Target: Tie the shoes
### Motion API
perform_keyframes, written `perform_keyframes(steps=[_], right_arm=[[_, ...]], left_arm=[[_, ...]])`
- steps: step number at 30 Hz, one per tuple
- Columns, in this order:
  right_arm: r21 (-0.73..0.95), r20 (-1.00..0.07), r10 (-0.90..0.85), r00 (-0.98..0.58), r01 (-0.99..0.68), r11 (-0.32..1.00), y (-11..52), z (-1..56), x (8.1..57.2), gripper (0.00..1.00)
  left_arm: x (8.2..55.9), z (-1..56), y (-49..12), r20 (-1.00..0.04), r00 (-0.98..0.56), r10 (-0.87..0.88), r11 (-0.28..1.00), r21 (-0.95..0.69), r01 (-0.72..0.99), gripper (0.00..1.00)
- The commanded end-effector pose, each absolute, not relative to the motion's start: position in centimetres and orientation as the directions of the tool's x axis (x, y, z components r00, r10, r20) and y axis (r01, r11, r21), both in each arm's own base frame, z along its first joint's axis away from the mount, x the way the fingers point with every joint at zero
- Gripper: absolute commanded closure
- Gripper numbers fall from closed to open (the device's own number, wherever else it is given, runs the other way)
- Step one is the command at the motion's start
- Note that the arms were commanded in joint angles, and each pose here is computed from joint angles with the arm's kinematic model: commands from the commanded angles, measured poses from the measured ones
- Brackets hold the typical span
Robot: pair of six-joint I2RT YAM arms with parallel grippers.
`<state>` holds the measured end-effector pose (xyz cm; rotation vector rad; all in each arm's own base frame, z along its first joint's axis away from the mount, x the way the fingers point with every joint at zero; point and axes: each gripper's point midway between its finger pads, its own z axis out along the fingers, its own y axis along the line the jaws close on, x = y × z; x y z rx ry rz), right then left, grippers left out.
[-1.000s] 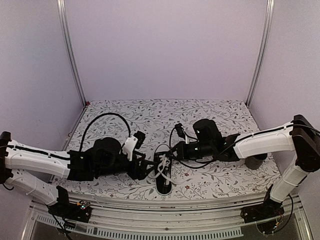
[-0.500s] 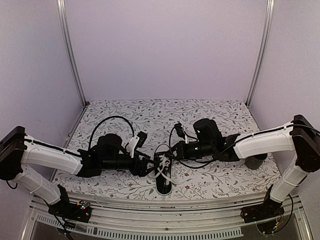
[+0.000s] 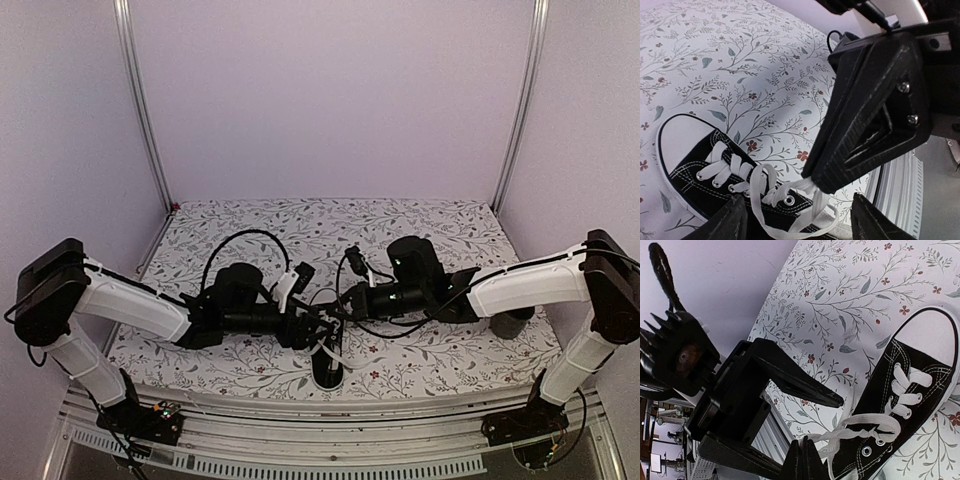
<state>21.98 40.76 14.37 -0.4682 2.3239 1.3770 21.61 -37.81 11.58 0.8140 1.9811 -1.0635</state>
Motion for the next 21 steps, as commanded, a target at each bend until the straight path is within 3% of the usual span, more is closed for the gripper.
perform_keyframes(steps=[1,8,16,17,18,21], right_arm=[[0.763,-0.503,-0.082,-0.86,-0.487,0.426,40.9,15.2,21.8,0.98],[0.766,-0.494,-0.09,-0.865,-0.481,0.427,40.9,14.8,21.6,0.98],[0.76,-0.495,-0.08,-0.865,-0.475,0.443,40.7,14.5,21.9,0.98],[0.758,-0.495,-0.08,-0.865,-0.475,0.446,40.6,14.4,21.9,0.97],[0.756,-0.497,-0.076,-0.865,-0.474,0.452,40.5,14.4,21.9,0.92],[0.741,-0.51,-0.057,-0.858,-0.472,0.477,39.6,14.5,22.0,0.62]], left_arm=[[22.5,12.8,-38.7,-0.859,-0.483,0.172,0.421,-0.379,0.824,0.35],[22.8,13.0,-39.2,-0.865,-0.47,0.177,0.415,-0.368,0.832,0.6],[23.4,13.2,-38.6,-0.873,-0.464,0.147,0.456,-0.357,0.815,1.0],[23.5,13.1,-38.6,-0.871,-0.467,0.149,0.457,-0.359,0.814,1.0],[23.4,13.0,-38.7,-0.87,-0.47,0.151,0.457,-0.36,0.813,1.0],[23.6,12.7,-38.5,-0.865,-0.481,0.146,0.473,-0.366,0.802,1.0]])
